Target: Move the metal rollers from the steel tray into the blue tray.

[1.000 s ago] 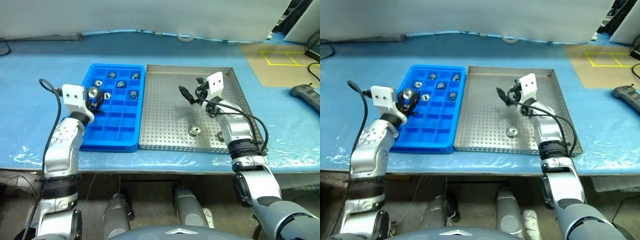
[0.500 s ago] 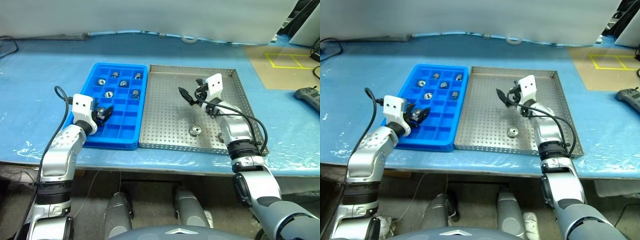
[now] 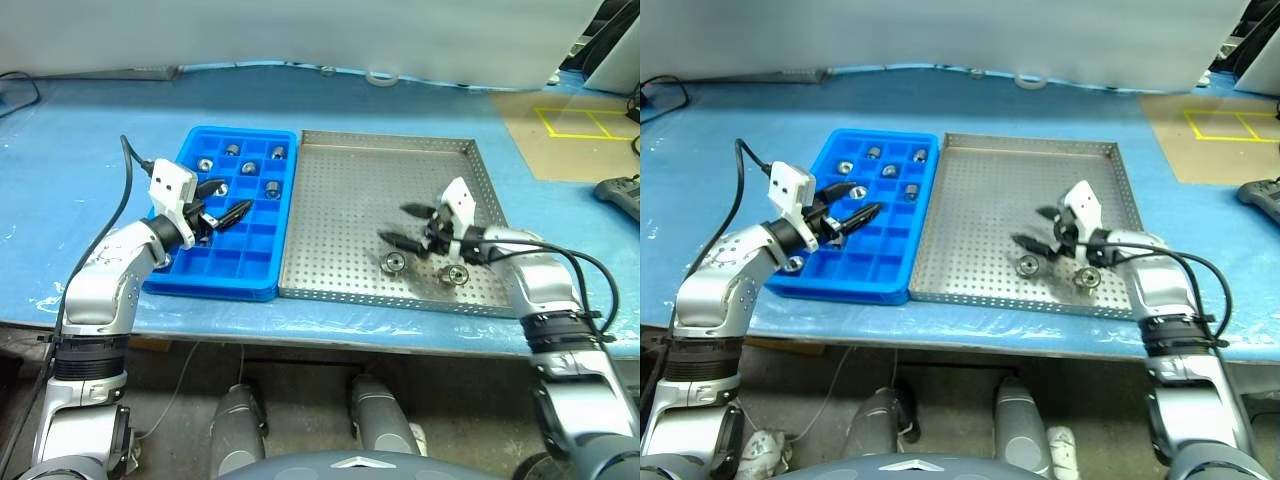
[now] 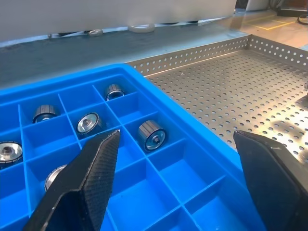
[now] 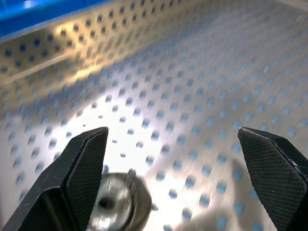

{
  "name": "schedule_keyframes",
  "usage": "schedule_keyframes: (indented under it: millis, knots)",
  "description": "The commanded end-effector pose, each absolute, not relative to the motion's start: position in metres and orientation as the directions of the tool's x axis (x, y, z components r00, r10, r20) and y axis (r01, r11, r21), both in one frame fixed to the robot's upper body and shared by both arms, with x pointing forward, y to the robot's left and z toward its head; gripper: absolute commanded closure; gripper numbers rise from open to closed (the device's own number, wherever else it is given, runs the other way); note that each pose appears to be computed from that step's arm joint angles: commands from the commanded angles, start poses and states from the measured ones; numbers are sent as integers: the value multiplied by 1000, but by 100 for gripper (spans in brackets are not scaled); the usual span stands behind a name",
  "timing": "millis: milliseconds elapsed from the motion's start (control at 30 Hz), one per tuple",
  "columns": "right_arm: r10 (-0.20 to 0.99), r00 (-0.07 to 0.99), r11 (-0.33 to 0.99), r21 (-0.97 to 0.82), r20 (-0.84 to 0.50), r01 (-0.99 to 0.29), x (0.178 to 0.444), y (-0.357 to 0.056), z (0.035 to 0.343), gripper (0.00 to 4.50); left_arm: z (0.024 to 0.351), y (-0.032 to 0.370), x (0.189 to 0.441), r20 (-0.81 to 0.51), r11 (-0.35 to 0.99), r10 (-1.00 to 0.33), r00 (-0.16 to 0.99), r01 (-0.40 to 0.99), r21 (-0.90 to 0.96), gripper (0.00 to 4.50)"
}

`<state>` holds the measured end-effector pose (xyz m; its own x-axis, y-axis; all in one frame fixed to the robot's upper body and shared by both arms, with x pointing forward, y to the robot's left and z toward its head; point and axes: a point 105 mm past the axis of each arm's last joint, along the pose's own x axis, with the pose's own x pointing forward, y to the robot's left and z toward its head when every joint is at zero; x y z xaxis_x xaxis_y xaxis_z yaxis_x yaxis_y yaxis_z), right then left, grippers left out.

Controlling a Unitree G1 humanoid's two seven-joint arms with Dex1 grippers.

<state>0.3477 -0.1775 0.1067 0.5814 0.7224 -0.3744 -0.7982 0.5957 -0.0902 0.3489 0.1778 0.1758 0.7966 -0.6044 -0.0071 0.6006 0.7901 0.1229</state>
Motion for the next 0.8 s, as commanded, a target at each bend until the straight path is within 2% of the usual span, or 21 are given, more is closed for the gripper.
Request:
schedule_keyframes:
  millis: [33,100,133,300,333,467,567,667,800]
  knots:
    - [733,525,532,-115,-432,-839,340,-170,103,18,186,179,350,29,790,-602,798,590,169,47]
    - [727,498,508,-118,-473,-853,337,-167,93,53,187,185,353,37,808,-576,817,561,180,46]
    - [732,492,502,-116,-472,-857,337,-164,93,85,188,188,354,43,815,-565,824,549,183,46]
    - [806,460,461,-93,-373,-883,343,-141,117,255,196,211,360,82,872,-470,879,447,199,46]
    - [823,462,458,-94,-331,-884,347,-135,126,275,198,217,360,96,885,-443,891,418,204,46]
    - [880,451,442,-87,-152,-893,360,-107,161,276,216,241,360,198,946,-313,929,286,152,46]
    - [944,327,324,-67,-35,-944,354,-65,185,276,215,279,358,214,994,-91,973,75,82,46]
    - [966,252,256,-66,61,-964,354,-26,205,276,209,298,350,206,997,12,978,-28,75,46]
    - [948,314,317,-121,42,-941,371,29,203,276,203,306,343,197,993,84,977,-99,66,46]
